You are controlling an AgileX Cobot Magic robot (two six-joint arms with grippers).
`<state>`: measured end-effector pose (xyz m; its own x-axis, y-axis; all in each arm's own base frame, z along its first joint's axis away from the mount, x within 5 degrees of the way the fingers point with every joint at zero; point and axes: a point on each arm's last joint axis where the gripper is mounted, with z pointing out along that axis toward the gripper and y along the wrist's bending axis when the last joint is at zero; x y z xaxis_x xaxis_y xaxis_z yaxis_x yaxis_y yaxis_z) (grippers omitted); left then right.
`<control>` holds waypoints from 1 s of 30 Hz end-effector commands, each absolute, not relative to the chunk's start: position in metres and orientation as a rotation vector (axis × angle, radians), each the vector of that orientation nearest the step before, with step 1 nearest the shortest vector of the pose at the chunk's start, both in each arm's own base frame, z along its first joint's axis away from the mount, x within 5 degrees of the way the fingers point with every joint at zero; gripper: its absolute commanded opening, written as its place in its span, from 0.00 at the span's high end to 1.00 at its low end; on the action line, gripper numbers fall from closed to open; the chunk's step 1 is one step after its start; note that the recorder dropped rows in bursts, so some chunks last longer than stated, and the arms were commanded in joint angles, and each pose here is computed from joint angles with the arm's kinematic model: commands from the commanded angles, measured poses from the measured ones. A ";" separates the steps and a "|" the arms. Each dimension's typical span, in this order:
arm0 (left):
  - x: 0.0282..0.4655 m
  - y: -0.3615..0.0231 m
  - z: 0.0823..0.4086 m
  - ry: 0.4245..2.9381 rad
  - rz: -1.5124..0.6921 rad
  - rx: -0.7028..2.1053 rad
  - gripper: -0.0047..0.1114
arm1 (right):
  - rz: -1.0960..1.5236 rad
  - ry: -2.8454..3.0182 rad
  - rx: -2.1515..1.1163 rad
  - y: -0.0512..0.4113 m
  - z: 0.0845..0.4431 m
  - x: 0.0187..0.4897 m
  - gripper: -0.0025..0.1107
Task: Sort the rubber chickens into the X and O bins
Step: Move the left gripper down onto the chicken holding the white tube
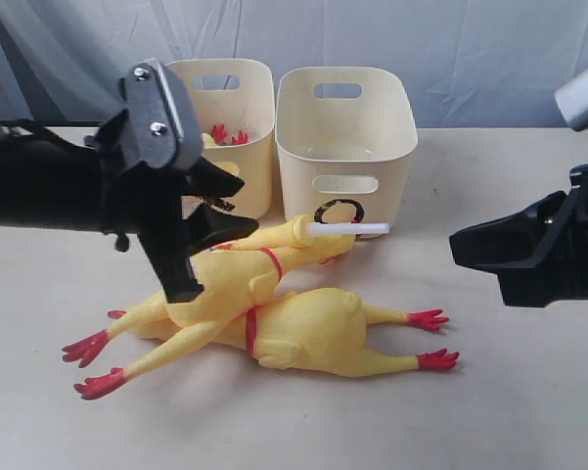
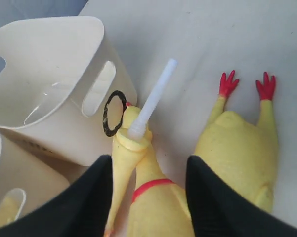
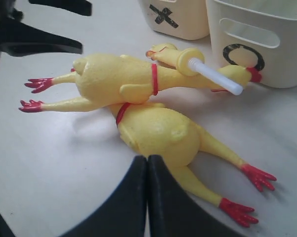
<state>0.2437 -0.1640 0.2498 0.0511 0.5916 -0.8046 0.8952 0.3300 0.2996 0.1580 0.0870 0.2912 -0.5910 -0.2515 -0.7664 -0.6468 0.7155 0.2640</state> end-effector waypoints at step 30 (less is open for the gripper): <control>0.305 -0.245 0.176 1.845 -0.281 1.333 0.32 | 0.731 2.166 -0.652 0.089 0.296 0.158 0.99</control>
